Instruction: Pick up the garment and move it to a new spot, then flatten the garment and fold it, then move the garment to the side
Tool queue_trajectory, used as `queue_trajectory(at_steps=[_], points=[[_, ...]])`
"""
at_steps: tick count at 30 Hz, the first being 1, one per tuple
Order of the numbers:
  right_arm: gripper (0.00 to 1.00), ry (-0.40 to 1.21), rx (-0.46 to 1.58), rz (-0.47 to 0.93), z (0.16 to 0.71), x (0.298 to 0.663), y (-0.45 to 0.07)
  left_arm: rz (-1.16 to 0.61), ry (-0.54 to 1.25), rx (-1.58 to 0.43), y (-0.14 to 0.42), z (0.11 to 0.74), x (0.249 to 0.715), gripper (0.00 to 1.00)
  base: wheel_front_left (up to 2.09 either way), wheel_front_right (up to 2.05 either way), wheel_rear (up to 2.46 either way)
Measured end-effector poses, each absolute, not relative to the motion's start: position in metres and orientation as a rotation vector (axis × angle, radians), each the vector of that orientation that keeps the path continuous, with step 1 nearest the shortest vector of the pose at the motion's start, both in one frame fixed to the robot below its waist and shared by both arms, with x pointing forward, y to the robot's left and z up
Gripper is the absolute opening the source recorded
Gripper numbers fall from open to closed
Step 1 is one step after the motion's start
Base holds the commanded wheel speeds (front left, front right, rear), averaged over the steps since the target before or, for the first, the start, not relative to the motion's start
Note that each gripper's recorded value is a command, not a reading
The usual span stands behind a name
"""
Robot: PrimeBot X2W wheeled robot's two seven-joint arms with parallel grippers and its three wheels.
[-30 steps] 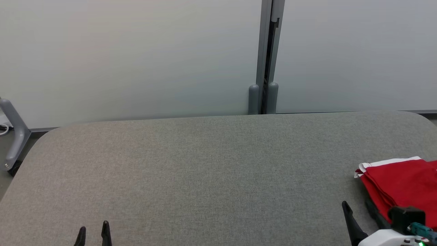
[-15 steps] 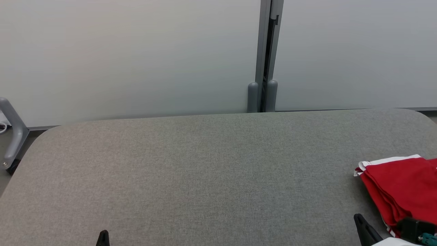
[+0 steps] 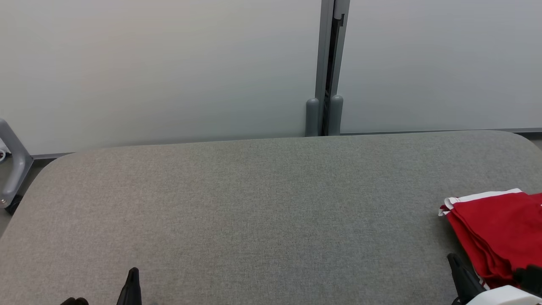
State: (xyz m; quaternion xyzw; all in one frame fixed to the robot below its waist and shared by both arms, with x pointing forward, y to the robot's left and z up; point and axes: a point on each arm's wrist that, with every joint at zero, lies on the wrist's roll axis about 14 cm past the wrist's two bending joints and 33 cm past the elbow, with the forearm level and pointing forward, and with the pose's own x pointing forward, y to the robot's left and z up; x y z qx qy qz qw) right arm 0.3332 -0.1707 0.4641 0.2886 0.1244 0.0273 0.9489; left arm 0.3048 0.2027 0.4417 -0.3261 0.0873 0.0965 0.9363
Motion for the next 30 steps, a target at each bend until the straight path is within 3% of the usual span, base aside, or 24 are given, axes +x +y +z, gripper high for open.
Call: queue_trajectory(at_steps=[30], points=[[0.0, 0.152, 0.981, -0.005, 0.482, 0.348, -0.194, 0.127, 0.162, -1.027, 0.185, 0.46, 0.341, 0.0, 0.0, 0.0, 0.0]])
